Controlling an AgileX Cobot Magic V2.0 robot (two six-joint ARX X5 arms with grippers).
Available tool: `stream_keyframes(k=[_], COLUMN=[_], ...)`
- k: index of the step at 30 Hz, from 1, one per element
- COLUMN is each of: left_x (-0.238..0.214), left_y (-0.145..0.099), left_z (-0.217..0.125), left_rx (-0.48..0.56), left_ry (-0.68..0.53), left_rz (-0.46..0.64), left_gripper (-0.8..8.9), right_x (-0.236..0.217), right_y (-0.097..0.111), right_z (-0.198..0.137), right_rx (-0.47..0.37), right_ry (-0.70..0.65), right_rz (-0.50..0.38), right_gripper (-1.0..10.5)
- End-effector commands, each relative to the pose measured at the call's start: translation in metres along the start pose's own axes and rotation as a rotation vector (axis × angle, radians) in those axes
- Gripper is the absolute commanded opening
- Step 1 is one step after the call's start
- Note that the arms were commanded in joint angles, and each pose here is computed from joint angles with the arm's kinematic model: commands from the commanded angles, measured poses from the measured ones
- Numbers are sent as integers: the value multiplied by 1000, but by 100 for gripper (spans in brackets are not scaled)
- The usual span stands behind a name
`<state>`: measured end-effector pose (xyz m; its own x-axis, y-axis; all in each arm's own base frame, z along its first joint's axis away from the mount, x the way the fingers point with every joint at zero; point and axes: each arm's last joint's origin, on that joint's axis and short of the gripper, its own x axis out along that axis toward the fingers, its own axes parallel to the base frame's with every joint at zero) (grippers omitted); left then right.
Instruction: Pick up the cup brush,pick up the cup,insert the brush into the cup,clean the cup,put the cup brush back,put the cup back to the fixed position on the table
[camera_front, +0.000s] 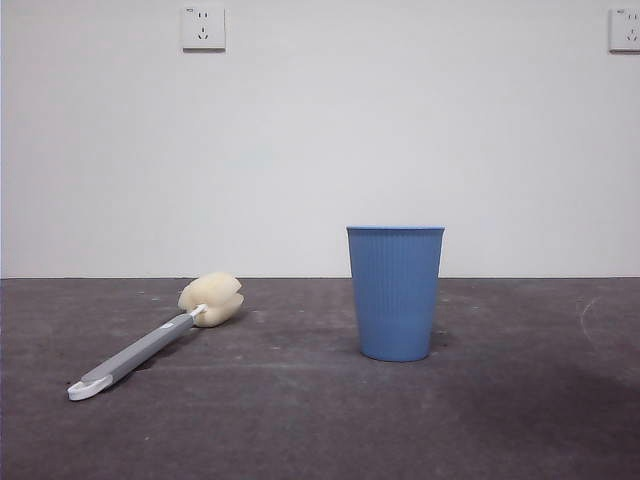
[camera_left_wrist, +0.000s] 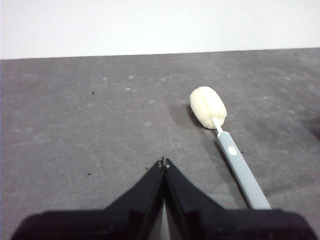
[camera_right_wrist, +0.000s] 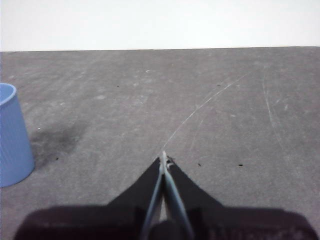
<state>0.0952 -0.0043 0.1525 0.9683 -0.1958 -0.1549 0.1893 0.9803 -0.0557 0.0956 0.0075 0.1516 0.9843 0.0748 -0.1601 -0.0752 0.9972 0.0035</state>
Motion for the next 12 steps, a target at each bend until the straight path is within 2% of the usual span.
stream_keyframes(k=[1, 5, 7, 12], left_x=[1, 1, -1, -11], left_y=[1, 0, 0, -3], left_z=[-4, -2, 5, 32], left_rx=[-76, -120, -165, -200], left_ry=[6, -7, -30, -95], left_rz=[3, 0, -4, -13], left_gripper=[-4, -6, -6, -6], right_x=[1, 1, -1, -8], right_y=[0, 0, 1, 2], right_z=[-3, -1, 5, 31], right_rx=[85, 159, 210, 215], right_ry=[10, -6, -25, -83], right_rz=[3, 5, 36, 67], right_gripper=[3, -3, -9, -12])
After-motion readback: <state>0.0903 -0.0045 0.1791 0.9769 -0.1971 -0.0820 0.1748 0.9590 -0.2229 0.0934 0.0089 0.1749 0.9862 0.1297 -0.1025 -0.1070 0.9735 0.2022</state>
